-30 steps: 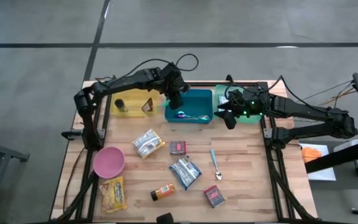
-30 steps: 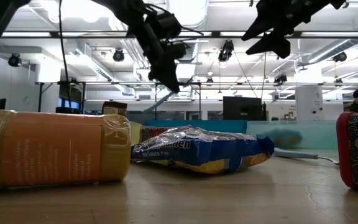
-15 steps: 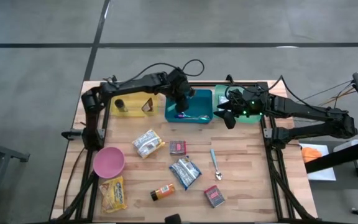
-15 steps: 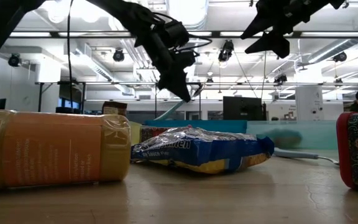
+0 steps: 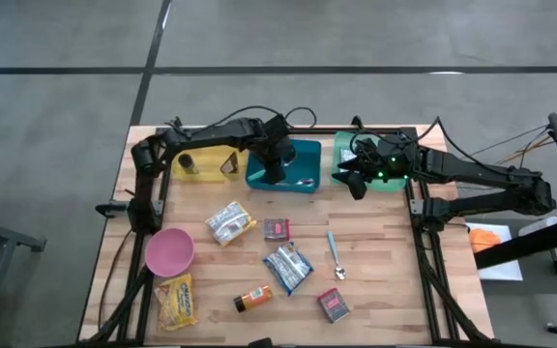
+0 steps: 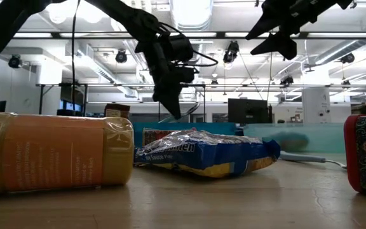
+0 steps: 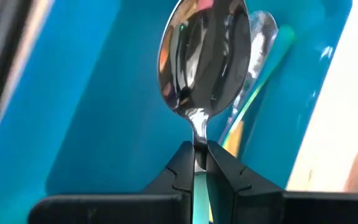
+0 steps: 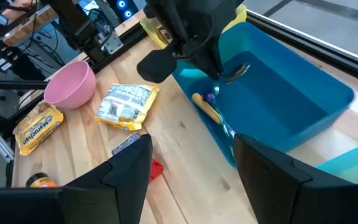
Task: Pick & Place Food Item
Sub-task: Put the light green spoon into the blue bin
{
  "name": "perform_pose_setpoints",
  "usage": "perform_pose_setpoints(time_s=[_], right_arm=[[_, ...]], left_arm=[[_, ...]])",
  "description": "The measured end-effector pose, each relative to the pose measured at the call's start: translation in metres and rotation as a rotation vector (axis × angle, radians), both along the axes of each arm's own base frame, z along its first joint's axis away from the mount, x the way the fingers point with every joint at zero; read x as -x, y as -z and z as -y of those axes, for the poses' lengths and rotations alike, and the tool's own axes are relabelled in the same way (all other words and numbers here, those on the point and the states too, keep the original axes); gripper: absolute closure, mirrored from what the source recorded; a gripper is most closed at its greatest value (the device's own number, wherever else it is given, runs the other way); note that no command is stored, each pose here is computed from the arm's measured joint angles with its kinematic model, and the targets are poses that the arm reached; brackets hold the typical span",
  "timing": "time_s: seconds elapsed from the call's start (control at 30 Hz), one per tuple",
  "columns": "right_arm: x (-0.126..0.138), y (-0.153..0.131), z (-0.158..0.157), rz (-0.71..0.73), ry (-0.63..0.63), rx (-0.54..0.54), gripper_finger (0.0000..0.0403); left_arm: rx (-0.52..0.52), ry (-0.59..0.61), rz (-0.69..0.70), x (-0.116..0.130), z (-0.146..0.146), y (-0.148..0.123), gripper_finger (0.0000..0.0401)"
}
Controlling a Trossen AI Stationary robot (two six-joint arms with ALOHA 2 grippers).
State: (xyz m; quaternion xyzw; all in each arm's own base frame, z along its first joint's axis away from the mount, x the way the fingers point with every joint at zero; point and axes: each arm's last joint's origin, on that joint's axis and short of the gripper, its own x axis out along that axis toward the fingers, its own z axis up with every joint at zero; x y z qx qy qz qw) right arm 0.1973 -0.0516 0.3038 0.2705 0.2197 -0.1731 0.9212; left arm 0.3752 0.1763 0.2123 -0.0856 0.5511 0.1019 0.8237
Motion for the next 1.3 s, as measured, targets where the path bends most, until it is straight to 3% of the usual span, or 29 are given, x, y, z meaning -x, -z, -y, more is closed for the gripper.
perform_pose_setpoints(time_s=[0.37,0.83,1.3], right_arm=[[0.000,0.000,0.000,0.000,0.000,-0.001,0.0181],[0.000,0.000,0.000,0.000,-0.001,0.000,0.0181],[0.000,0.000,0.000,-0.001,-0.003,0.001,0.0181]], left_arm=[[0.006,0.109,-0.077,0.006,0.013,0.016,0.0381],[0.073,0.116,-0.091,0.010,0.017,0.023,0.0381],[0.145,0.121,-0.213,0.024,0.029,0.042,0.0381]])
